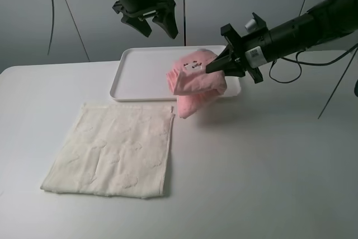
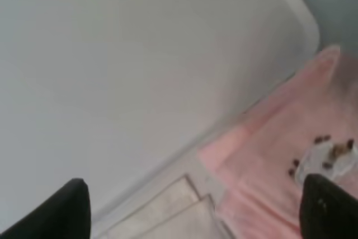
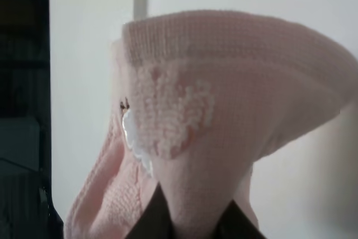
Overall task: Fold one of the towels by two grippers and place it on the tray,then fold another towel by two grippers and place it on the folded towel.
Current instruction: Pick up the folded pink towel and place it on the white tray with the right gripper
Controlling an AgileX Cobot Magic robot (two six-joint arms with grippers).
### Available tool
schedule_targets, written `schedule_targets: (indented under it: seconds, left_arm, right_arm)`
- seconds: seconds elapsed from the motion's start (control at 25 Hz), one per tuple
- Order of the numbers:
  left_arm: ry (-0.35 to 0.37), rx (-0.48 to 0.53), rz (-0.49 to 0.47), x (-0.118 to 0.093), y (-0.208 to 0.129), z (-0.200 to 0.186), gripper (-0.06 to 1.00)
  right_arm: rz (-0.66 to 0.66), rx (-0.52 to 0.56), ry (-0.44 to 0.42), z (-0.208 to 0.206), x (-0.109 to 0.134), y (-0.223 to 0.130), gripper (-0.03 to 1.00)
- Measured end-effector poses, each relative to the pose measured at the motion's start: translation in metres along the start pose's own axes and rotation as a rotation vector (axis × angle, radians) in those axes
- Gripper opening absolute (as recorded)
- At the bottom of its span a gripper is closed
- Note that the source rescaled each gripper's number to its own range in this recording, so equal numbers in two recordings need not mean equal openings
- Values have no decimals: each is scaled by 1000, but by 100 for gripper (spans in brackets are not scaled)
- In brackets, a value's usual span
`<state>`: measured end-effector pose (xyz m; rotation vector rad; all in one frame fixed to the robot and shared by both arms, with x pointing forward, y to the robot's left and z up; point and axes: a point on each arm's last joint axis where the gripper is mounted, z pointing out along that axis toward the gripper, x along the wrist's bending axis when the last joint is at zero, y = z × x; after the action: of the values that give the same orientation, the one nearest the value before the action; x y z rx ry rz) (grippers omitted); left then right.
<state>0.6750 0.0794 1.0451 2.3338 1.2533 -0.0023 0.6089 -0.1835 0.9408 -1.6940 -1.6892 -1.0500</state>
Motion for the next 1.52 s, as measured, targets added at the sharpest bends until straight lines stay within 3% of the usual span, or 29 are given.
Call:
schedule_targets:
  seconds: [0.08, 0.28, 0.44, 0.6, 0.84, 1.04, 1.16, 1.36, 1.52]
  left_arm:
    - [-10, 49, -16, 3, -16, -3, 94]
    - [-57, -16, -24, 8, -51, -43, 93]
    - [-33, -78, -54, 21, -76, -71, 93]
    - [-15, -47, -119, 40, -99, -68, 93]
    - [5, -27, -149, 49, -117, -53, 93]
    - [9, -40, -139, 50, -118, -50, 93]
    - [11, -43, -131, 50, -118, -51, 93]
    - [10, -45, -128, 50, -118, -51, 93]
    - [12, -49, -128, 50, -117, -51, 93]
  right_arm:
    - [-22, -3, -4, -5, 11, 11, 8]
    - [-78, -28, -32, -17, 34, 40, 8]
    - [-81, -27, -13, -11, 39, 62, 8]
    - [-97, -12, 18, 12, 46, 83, 8]
    - [-91, -38, 186, 44, 62, 112, 8]
    - [-19, -70, 328, 80, 43, 125, 8]
    - [23, -96, 289, 101, 13, 128, 8]
    - [13, -87, 89, 130, -40, 122, 8]
    - [-47, -96, -23, 132, -52, 122, 8]
